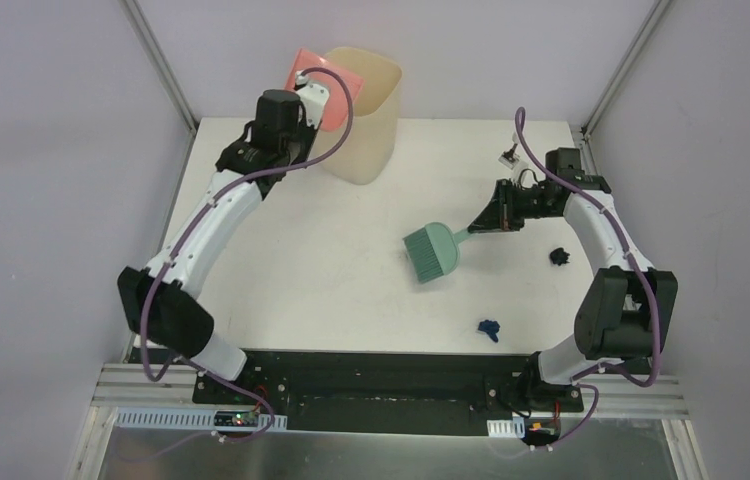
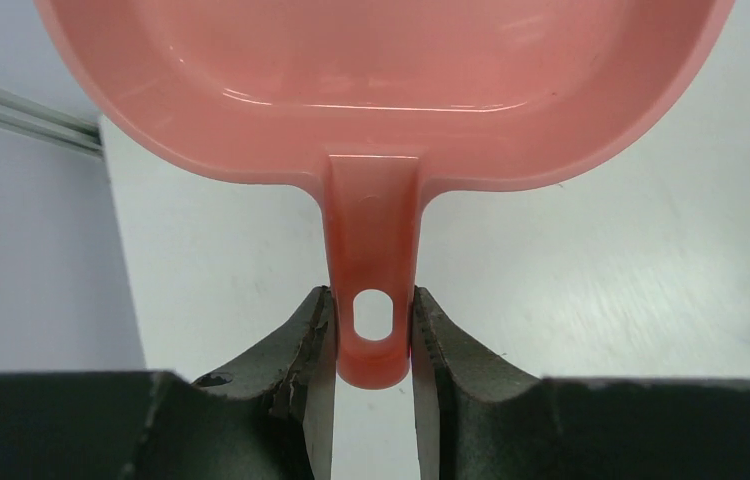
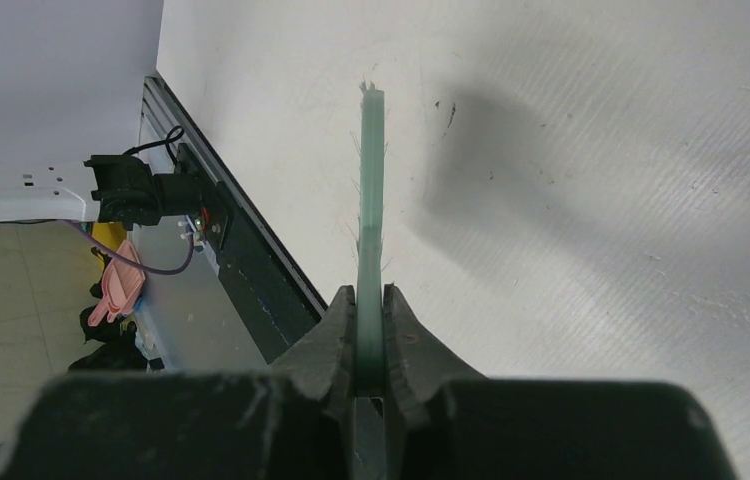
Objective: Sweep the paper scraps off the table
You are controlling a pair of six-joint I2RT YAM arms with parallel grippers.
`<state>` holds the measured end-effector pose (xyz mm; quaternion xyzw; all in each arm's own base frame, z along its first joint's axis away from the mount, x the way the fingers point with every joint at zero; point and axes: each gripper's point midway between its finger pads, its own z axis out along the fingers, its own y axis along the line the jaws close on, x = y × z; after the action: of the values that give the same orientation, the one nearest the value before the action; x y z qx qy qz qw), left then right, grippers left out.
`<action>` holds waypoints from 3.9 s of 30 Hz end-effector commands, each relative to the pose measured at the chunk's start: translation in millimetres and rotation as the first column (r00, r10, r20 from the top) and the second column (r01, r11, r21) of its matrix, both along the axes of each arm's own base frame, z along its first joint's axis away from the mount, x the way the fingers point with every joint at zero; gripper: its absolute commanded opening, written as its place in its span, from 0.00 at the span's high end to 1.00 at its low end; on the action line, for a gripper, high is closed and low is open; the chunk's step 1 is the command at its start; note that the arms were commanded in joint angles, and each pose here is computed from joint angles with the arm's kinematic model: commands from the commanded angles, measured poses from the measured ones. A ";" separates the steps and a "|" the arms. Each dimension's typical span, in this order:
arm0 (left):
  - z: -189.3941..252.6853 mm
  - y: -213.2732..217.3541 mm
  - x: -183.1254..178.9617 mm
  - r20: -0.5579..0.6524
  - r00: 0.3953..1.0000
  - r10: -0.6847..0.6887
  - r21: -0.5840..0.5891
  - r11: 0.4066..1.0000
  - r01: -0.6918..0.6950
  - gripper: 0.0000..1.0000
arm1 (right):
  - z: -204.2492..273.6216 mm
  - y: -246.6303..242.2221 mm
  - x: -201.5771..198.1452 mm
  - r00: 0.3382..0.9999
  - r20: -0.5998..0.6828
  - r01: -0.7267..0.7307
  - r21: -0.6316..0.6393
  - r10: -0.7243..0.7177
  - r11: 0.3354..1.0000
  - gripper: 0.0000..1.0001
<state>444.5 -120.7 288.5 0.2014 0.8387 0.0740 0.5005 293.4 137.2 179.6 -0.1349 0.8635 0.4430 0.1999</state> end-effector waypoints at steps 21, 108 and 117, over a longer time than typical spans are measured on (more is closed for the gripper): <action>-213.0 -77.1 -218.0 -0.724 0.626 -0.288 -0.124 0.948 0.293 0.84 | 79.4 -39.7 -61.3 0.998 0.048 -0.028 -0.249 0.041 0.968 1.00; -233.1 -85.8 -241.8 -0.738 0.630 -0.242 0.067 0.902 0.426 0.81 | 79.3 -164.2 22.9 0.925 0.380 0.336 -0.795 -0.017 0.504 1.00; -230.0 -88.4 -245.0 -0.741 0.618 -0.263 0.043 0.900 0.434 0.81 | 65.2 -238.3 26.2 0.934 0.343 0.357 -0.897 -0.096 0.260 1.00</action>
<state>196.0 -197.6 46.0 0.4176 0.9037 0.0029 0.0949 312.7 -61.1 241.9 -0.1831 0.9412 -0.1320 0.2515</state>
